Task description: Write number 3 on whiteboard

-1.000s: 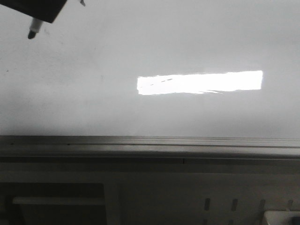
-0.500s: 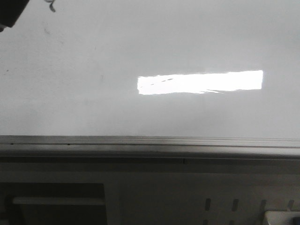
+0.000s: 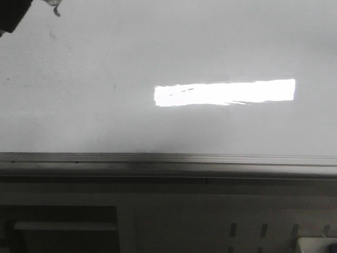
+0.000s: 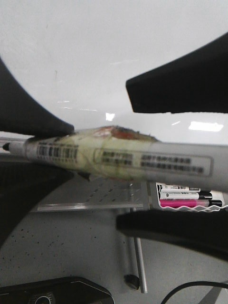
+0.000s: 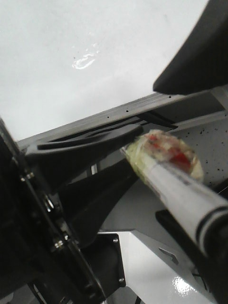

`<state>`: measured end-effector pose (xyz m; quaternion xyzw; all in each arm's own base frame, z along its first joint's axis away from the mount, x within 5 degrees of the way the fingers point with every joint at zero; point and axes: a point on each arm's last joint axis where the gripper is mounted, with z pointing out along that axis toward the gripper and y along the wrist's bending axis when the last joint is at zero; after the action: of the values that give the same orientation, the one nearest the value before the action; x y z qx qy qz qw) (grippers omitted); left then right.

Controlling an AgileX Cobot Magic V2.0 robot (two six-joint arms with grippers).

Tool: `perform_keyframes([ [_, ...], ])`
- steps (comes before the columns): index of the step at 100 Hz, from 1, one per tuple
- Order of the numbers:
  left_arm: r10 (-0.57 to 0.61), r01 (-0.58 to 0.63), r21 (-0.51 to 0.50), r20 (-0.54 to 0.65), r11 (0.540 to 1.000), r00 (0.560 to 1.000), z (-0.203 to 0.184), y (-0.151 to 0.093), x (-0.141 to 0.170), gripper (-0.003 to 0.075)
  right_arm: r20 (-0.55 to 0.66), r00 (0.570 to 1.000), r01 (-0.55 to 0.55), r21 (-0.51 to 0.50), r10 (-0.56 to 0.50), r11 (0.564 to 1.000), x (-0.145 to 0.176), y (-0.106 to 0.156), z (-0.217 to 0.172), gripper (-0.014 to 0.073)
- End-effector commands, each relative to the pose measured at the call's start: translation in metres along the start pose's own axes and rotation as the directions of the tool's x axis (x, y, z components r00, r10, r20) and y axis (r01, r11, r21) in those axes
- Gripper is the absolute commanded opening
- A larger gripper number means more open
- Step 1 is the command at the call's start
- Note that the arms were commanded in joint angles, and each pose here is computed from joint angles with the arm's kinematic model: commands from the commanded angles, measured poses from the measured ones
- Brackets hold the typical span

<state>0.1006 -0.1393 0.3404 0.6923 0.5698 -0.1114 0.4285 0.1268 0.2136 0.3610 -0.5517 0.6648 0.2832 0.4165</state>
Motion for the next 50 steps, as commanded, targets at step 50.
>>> perform_keyframes([
  [50, -0.032, 0.037, -0.050, 0.096, 0.998, 0.995, -0.009, 0.007, -0.015, -0.0020, 0.092, 0.996, -0.010, -0.001, 0.010, 1.000, -0.022, 0.002, 0.008, 0.0378],
])
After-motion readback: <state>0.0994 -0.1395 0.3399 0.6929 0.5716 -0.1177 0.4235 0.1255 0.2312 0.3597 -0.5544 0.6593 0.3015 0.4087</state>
